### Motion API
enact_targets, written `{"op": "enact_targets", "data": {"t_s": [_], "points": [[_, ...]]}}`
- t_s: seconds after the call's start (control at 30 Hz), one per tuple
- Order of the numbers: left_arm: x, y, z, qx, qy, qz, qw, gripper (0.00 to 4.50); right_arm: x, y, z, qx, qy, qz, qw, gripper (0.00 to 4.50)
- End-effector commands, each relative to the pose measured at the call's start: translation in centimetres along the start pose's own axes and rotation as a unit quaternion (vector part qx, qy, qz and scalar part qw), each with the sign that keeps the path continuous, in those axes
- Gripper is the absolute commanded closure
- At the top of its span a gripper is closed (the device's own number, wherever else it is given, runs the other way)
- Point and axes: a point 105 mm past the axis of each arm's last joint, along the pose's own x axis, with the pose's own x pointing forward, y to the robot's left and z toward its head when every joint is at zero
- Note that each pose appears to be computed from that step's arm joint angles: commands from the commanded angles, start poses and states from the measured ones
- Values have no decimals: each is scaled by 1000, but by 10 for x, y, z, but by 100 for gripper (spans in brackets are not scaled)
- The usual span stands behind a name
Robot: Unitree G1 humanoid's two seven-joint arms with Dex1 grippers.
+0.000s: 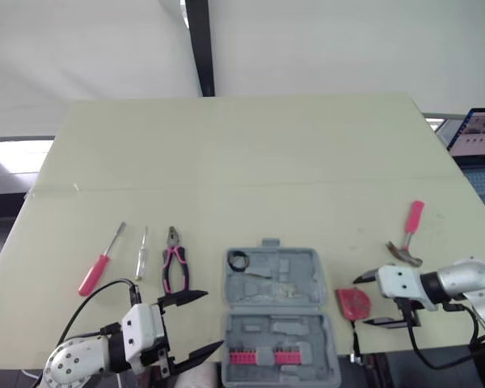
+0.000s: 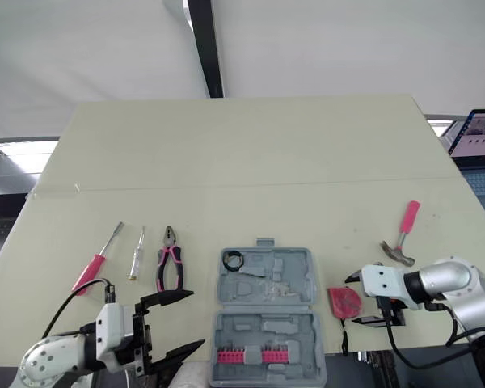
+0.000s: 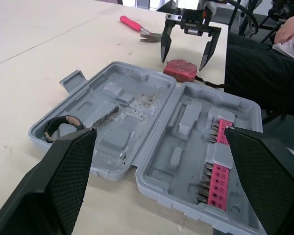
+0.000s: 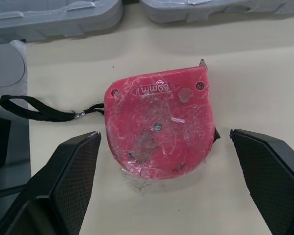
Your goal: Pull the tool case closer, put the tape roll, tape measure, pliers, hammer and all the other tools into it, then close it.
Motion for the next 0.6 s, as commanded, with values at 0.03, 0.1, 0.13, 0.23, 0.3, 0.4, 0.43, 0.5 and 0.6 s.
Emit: {"op": "enact_targets", "data": {"t_s": [0.03,0.1,0.13,0.23,0.3,0.4,0.43,0.5,0.6], "points": [[1,-1,8,12,-6,0,1000,0,3,-1,2,-14,-2,1,1000,3],[1,0,8,12,-5,1,1000,0,4,-1,1,-14,-1,-1,1000,3],[1,1,8,13,-5,1,1000,0,4,-1,0,-12,-1,-2,1000,3],[2,2,9,14,-4,2,1000,0,6,-2,-1,-7,-1,-8,1000,3],[2,2,9,14,-3,3,1000,0,6,-3,-1,-6,-1,-12,1000,3],[2,3,9,14,-2,3,1000,0,7,-4,-1,-7,-2,-15,1000,3],[3,3,9,14,-2,3,1000,0,7,-4,-1,-8,-3,-16,1000,3],[3,4,10,14,-2,3,1000,0,8,-3,-1,-11,-5,-14,1000,55],[3,5,9,14,-1,3,1000,0,8,-2,-2,-11,-5,-16,1000,153]]}}
